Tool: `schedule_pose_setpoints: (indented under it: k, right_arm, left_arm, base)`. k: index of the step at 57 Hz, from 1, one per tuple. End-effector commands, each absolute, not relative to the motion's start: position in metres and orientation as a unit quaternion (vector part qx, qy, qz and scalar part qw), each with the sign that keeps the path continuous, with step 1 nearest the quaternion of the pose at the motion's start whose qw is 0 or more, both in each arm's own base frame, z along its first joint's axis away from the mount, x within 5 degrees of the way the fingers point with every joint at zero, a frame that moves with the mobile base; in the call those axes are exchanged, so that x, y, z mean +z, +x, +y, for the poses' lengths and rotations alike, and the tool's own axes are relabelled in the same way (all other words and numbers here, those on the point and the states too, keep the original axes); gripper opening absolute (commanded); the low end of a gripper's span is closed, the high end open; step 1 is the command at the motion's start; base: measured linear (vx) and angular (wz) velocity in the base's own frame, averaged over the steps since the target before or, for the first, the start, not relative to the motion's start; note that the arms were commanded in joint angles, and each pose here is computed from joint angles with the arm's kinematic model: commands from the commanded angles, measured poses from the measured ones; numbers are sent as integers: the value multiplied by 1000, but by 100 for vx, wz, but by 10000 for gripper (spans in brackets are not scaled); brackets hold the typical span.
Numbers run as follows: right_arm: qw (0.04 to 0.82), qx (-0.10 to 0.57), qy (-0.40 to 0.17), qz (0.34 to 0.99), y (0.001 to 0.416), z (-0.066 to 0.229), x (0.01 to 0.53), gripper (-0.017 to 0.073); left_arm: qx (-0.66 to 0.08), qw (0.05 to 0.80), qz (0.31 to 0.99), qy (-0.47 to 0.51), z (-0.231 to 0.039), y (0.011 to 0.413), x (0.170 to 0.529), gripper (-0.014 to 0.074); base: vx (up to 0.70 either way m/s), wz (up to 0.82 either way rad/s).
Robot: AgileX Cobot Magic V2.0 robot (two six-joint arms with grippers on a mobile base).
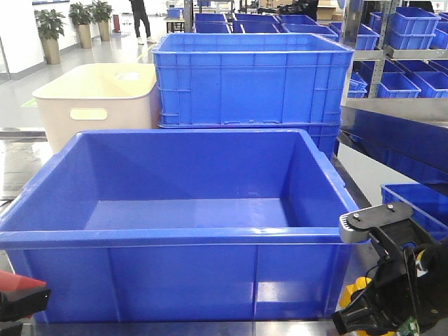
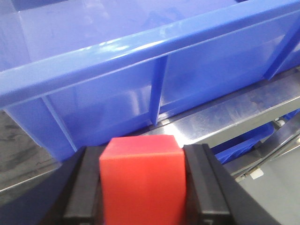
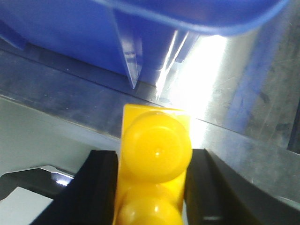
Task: Pick red and yellow blocks into blue bin
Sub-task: 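Drive up to the large empty blue bin on the cart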
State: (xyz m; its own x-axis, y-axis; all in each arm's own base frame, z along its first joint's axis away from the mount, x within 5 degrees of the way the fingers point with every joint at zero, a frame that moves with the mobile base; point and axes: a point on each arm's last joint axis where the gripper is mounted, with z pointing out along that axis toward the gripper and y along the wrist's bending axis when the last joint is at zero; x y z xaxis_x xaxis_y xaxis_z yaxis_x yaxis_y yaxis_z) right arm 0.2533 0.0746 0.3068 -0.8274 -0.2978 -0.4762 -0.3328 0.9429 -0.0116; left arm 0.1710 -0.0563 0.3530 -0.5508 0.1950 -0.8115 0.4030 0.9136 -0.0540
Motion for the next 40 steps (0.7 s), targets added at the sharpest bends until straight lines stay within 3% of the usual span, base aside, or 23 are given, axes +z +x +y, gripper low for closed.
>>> schedule_pose_setpoints:
  k: [1,40]
  right_arm:
    - [289,36,-169,942,253,74,324,244]
    - [289,43,-166,942,253,75,324,244]
  left_arm:
    - [-126,487,850,159,-57,171,369,335]
    - [-126,487,850,159,-57,171,369,335]
  base:
    - [0,0]
    - [0,0]
